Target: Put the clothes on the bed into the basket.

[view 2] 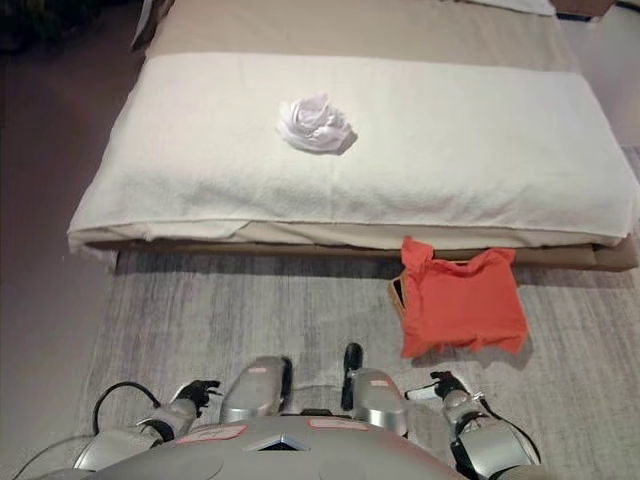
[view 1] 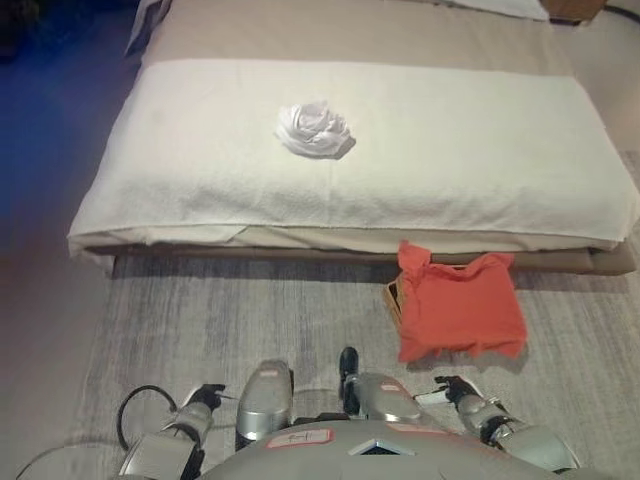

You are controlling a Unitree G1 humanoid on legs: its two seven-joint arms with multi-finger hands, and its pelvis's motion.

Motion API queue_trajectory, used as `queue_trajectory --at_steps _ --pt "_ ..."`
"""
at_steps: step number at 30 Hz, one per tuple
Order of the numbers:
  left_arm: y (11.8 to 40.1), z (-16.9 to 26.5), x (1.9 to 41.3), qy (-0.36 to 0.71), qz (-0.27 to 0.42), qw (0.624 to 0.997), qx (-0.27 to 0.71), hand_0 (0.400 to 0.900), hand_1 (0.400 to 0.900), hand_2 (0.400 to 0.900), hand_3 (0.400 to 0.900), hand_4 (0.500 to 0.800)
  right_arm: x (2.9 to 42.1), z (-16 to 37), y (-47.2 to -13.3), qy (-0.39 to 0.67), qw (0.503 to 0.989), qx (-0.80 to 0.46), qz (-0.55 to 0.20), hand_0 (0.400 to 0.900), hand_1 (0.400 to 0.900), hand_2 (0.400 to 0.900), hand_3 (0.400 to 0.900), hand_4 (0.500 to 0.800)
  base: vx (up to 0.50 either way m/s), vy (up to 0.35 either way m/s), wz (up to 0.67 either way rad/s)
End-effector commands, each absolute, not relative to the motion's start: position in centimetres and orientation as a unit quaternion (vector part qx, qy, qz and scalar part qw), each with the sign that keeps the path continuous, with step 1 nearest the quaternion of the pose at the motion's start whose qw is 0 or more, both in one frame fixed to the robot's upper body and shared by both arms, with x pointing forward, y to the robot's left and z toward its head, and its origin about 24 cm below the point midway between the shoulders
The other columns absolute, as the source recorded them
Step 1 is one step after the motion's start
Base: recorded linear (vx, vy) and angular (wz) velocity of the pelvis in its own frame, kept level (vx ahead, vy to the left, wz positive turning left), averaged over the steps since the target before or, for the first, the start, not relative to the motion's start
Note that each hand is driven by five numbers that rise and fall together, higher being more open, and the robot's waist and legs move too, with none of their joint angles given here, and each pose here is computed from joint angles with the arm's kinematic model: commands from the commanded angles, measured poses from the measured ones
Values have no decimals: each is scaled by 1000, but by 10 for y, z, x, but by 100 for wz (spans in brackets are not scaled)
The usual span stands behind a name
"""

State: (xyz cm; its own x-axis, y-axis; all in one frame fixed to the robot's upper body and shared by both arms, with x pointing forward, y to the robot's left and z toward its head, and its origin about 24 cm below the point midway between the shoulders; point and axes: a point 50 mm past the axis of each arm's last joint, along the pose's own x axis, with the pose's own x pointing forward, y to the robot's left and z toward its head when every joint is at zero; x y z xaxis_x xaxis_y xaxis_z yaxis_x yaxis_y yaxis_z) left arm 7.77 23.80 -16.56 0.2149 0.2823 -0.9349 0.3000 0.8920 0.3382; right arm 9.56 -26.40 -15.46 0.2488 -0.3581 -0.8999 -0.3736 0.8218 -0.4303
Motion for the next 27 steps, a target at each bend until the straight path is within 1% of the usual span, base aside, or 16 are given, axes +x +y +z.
queue_trajectory --at_steps 1,7,10,11,15,17,20,24,27 --pt "262 -163 49 656 37 717 233 900 900 900 900 800 84 -151 -281 618 718 -318 -16 900 900 900 900 800 443 81 -48" --pt "262 -165 24 680 57 701 207 900 900 900 900 800 80 -149 -290 628 711 -315 -32 900 900 900 900 800 474 163 -63" --pt "265 -165 9 695 64 688 197 900 900 900 900 800 70 -151 -288 643 701 -307 -21 900 900 900 900 800 984 564 -75" --pt "267 -164 11 695 66 688 199 900 900 900 900 800 68 -152 -286 645 701 -304 -19 900 900 900 900 800 517 339 -23" --pt "276 -161 22 684 72 695 211 900 900 900 900 800 66 -153 -286 645 706 -291 -27 900 900 900 900 800 526 353 9" --pt "276 -160 37 667 66 709 218 900 900 900 900 800 75 -153 -283 636 712 -295 -20 900 900 900 900 800 582 393 21" --pt "281 -157 46 660 62 712 232 900 900 900 900 800 82 -152 -282 626 726 -282 -36 900 900 900 900 800 470 287 17" --pt "285 -154 63 644 58 720 250 900 900 900 900 800 78 -154 -278 630 725 -278 -34 900 900 900 900 800 577 271 43" --pt "282 -154 69 639 50 724 254 900 900 900 900 800 70 -156 -276 639 717 -277 -31 900 900 900 900 800 472 68 59"
